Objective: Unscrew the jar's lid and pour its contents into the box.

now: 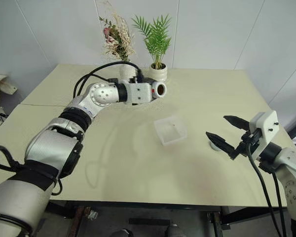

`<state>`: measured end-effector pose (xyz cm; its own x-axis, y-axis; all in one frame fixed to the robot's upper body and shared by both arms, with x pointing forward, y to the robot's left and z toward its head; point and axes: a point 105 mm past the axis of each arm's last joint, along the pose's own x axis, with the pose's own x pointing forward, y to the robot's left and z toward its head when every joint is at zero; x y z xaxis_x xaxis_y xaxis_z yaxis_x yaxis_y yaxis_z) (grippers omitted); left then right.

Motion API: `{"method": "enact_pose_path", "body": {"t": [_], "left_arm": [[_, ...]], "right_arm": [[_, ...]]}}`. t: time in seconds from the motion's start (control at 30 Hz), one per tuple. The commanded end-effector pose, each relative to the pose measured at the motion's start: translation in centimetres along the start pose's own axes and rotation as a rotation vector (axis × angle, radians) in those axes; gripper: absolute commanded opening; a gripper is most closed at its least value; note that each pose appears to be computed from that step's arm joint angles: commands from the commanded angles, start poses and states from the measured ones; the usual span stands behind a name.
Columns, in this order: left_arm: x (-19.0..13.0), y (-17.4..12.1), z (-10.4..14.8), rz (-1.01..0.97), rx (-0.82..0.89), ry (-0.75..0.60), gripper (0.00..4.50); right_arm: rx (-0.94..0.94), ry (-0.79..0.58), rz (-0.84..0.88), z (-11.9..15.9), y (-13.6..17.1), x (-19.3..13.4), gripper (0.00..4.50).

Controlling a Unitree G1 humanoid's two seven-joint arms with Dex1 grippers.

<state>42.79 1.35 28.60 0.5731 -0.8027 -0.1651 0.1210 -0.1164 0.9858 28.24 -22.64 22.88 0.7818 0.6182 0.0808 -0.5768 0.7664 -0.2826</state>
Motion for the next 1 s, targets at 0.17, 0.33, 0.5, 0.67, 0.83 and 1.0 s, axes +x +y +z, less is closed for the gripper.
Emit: {"method": "enact_pose_path", "body": {"t": [0.17,0.33,0.5,0.67,0.83,1.0], "left_arm": [[1.5,0.4,2.2,-0.020,0.494,-0.035,2.25],[1.9,0.0,2.0,-0.009,0.722,-0.038,2.25],[2.1,-0.3,2.0,-0.009,0.960,-0.070,2.25],[2.2,-0.2,2.4,0.014,1.089,-0.114,2.25],[2.2,-0.1,2.6,0.021,1.209,-0.162,2.25],[2.1,0.0,2.3,0.015,1.288,-0.159,2.25]], "right_arm": [[-0.029,-0.029,-0.045,1.1,0.3,-0.9,4.46],[-0.026,-0.022,-0.070,1.0,0.4,-1.4,4.46],[-0.017,-0.010,-0.077,0.8,0.6,-1.6,4.46],[-0.016,-0.005,-0.079,0.8,0.4,-1.5,4.46],[-0.018,0.004,-0.070,0.8,0.2,-1.4,4.46],[-0.018,0.008,-0.066,0.8,0.1,-1.2,4.46]]}}
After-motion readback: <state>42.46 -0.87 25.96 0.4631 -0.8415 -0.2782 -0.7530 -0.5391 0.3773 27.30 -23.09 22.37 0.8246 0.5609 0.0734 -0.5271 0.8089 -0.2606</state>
